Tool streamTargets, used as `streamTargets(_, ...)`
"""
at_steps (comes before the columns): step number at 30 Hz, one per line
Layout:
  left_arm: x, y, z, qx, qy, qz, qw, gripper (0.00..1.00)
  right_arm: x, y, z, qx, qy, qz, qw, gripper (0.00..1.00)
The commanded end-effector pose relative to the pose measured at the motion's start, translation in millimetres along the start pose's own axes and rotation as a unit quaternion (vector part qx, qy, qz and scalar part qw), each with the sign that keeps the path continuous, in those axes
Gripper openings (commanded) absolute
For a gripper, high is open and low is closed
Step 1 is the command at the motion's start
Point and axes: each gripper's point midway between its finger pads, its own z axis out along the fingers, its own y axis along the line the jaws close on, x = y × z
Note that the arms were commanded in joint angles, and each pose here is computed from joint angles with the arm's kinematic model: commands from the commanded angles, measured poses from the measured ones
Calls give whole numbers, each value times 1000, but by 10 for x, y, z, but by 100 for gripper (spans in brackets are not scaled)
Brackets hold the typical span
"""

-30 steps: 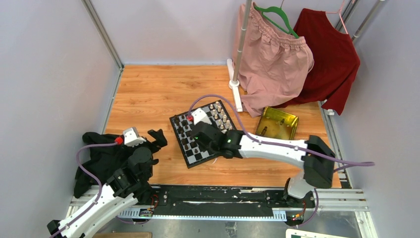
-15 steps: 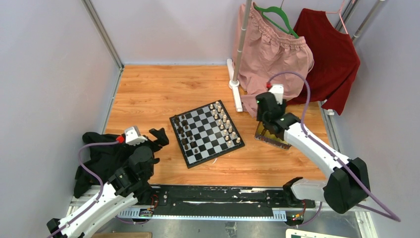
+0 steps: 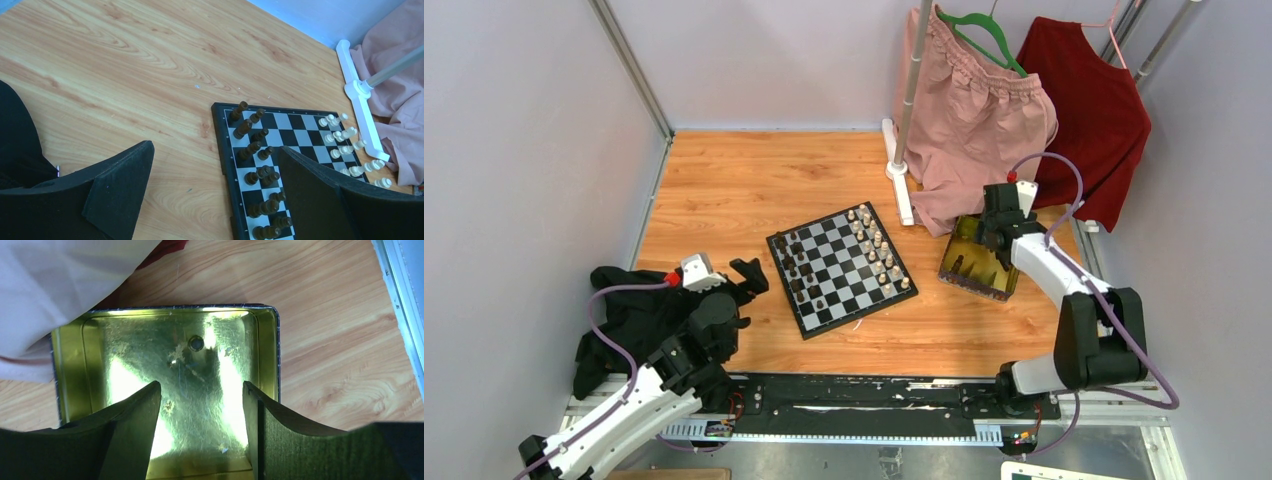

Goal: Set up the chess pieces on the board
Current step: Pick up the chess piece from the storage box.

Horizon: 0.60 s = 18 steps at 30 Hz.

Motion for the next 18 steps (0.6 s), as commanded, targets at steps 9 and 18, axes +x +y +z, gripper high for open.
streamTargets(9,11,-33,50,-5,-10,-7,1000,100,94,-22,488,-16,41,42,998,61)
streamTargets(18,33,-63,86,-8,-10,2,1000,100,73,3,658,-24,52,49,997,55)
